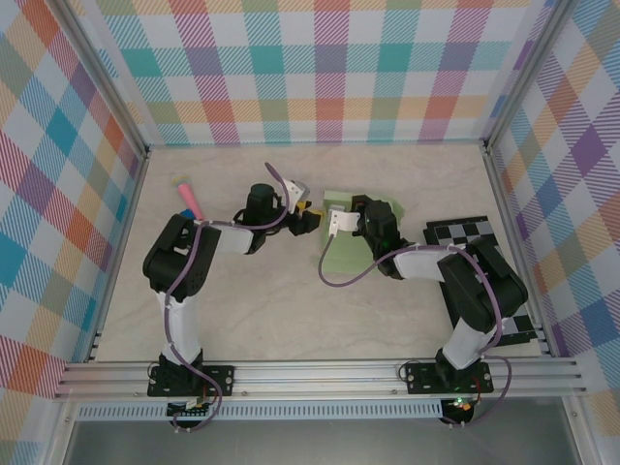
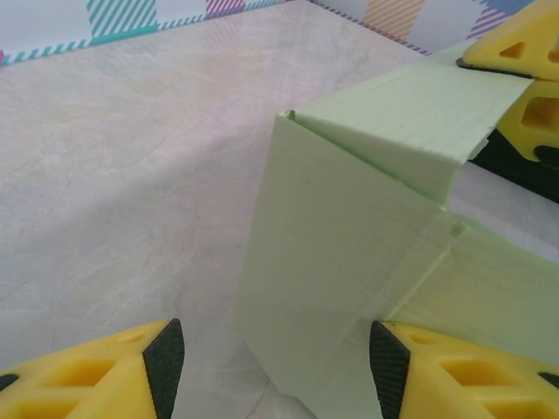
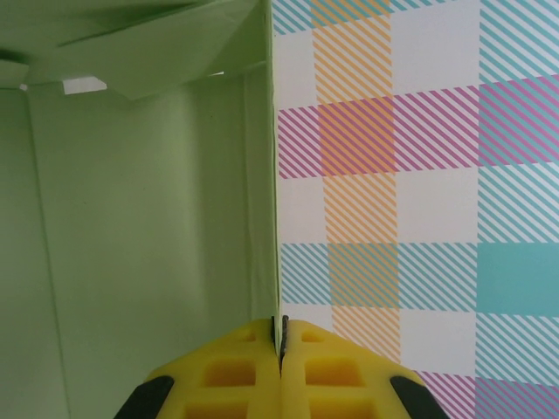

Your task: Fold the paper box

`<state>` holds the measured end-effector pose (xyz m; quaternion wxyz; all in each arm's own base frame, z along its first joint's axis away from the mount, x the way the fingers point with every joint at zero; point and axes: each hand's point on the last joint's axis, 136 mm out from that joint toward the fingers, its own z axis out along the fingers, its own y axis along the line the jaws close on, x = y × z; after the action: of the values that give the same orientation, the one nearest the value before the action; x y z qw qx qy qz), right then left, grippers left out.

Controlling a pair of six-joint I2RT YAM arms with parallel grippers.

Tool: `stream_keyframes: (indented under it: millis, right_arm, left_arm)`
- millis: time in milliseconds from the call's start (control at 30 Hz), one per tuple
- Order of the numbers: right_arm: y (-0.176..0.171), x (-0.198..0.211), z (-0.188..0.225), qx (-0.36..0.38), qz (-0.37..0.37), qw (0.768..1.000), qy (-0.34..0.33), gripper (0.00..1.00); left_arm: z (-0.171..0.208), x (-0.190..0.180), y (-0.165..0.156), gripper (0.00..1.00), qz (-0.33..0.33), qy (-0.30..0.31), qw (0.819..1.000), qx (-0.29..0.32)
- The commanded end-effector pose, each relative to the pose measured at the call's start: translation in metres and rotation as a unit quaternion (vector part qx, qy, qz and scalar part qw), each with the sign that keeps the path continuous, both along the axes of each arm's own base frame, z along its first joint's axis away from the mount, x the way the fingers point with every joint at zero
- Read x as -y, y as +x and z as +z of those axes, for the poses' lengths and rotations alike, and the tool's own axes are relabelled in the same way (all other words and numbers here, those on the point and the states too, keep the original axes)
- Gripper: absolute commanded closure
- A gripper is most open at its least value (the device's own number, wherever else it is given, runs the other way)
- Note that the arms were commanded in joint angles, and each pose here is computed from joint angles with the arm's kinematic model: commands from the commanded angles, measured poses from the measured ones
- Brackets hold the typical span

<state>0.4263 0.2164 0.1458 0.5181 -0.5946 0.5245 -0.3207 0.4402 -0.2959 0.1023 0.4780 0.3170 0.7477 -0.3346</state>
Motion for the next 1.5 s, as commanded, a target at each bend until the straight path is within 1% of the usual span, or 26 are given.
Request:
stream_keyframes:
  millis: [0,133,200,300,367,433,500,533,600,667,733,767,867,1000,1067,1200,1267,1333,1467]
  right_arm:
    - [-0.016,-0.019,-0.009,-0.034,0.045,0.998,0.022,1.00]
    - [-0.023,-0.020,-0.014,-0.047,0.046,0.998,0.024,1.00]
    - [-0.030,-0.022,-0.017,-0.067,0.053,0.996,0.030,1.00]
    - [-0.045,-0.022,-0.019,-0.089,0.060,0.993,0.037,1.00]
    - [-0.055,-0.021,-0.015,-0.099,0.065,0.992,0.049,1.00]
    - [-0.068,-0.023,-0.013,-0.134,0.083,0.985,0.064,1.00]
    - [-0.075,-0.031,-0.010,-0.174,0.096,0.976,0.085,1.00]
    - [-0.076,-0.034,-0.012,-0.193,0.097,0.973,0.084,1.00]
    - [-0.070,-0.038,-0.013,-0.225,0.089,0.966,0.089,1.00]
    - [-0.069,-0.040,-0.023,-0.287,0.089,0.949,0.091,0.98]
    - [-0.071,-0.040,-0.036,-0.365,0.087,0.923,0.091,1.00]
    - [-0.070,-0.039,-0.042,-0.381,0.086,0.917,0.081,1.00]
    - [-0.061,-0.037,-0.050,-0.373,0.082,0.922,0.062,1.00]
    - [-0.054,-0.038,-0.045,-0.364,0.085,0.925,0.069,1.00]
    - [-0.053,-0.038,-0.040,-0.354,0.086,0.928,0.075,1.00]
    - [-0.049,-0.035,-0.028,-0.310,0.078,0.944,0.085,1.00]
    - [-0.049,-0.033,-0.023,-0.293,0.071,0.950,0.083,1.00]
    - [-0.051,-0.033,-0.019,-0.279,0.067,0.955,0.079,1.00]
    - [-0.044,-0.032,-0.004,-0.191,0.047,0.978,0.075,1.00]
  left_arm:
    - [0.025,0.018,0.005,0.38,-0.010,-0.040,0.999,0.032]
    - [0.024,0.026,-0.002,0.37,-0.020,-0.043,0.999,0.024]
    - [0.017,0.027,-0.012,0.37,-0.031,-0.028,0.999,0.016]
    - [0.006,0.025,-0.037,0.30,-0.047,-0.009,0.999,0.017]
    - [0.006,0.020,-0.049,0.27,-0.050,-0.008,0.998,0.021]
    - [0.007,0.013,-0.061,0.24,-0.050,-0.003,0.999,0.020]
    - [0.009,0.008,-0.069,0.22,-0.048,0.002,0.999,0.023]
    - [0.010,0.004,-0.073,0.22,-0.043,0.003,0.999,0.024]
    - [0.015,-0.001,-0.078,0.21,-0.036,0.001,0.999,0.031]
    - [0.019,-0.003,-0.078,0.20,-0.031,0.003,0.999,0.035]
    - [0.021,-0.004,-0.075,0.19,-0.026,0.012,0.999,0.038]
    - [0.022,-0.005,-0.074,0.19,-0.024,0.014,0.999,0.040]
    - [0.024,-0.008,-0.073,0.18,-0.021,0.017,0.999,0.046]
    - [0.014,-0.013,-0.070,0.18,-0.011,0.032,0.999,0.038]
    - [0.008,-0.019,-0.065,0.19,0.004,0.036,0.999,0.031]
    - [0.005,-0.017,-0.062,0.20,0.003,0.022,1.000,0.015]
    - [0.009,-0.012,-0.066,0.21,-0.008,0.006,1.000,0.006]
    - [0.013,-0.013,-0.068,0.20,-0.007,-0.004,1.000,0.003]
    - [0.017,-0.015,-0.077,0.20,-0.009,-0.011,1.000,-0.001]
